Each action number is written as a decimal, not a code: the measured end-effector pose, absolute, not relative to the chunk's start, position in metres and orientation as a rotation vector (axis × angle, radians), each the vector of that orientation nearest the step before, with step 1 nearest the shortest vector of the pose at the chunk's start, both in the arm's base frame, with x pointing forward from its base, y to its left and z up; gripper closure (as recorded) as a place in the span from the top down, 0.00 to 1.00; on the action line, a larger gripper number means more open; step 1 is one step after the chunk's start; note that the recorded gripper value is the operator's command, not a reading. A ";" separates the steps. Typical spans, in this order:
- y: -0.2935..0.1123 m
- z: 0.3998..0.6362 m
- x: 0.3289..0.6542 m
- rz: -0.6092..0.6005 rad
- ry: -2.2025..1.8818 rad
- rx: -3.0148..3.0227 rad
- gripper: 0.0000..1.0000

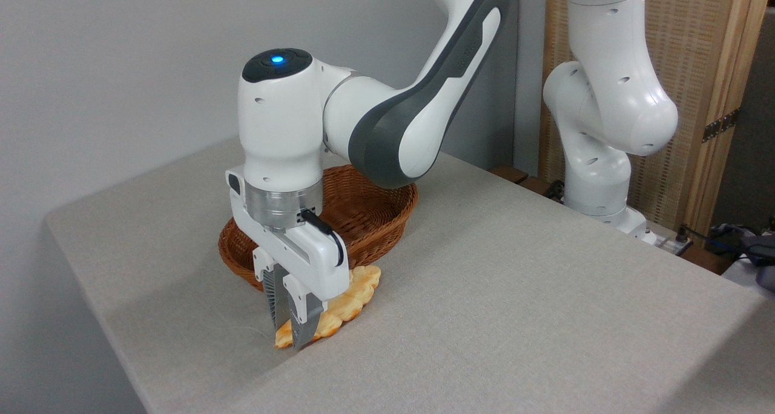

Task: Put bread into the basket
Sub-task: 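Close the gripper on the leaf-shaped bread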

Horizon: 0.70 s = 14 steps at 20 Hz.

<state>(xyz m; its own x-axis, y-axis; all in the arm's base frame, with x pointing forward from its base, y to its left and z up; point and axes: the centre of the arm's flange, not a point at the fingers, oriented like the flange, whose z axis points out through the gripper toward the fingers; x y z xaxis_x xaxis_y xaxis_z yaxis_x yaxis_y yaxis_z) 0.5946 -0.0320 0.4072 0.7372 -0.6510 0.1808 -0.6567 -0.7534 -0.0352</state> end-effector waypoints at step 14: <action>-0.026 0.407 0.595 0.285 -1.122 2.893 0.00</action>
<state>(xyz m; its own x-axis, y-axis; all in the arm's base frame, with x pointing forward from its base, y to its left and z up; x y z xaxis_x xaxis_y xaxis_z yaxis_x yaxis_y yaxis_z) 0.5949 -0.0263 0.4074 0.7240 -0.6661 0.1792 -0.6709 -0.7404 -0.0417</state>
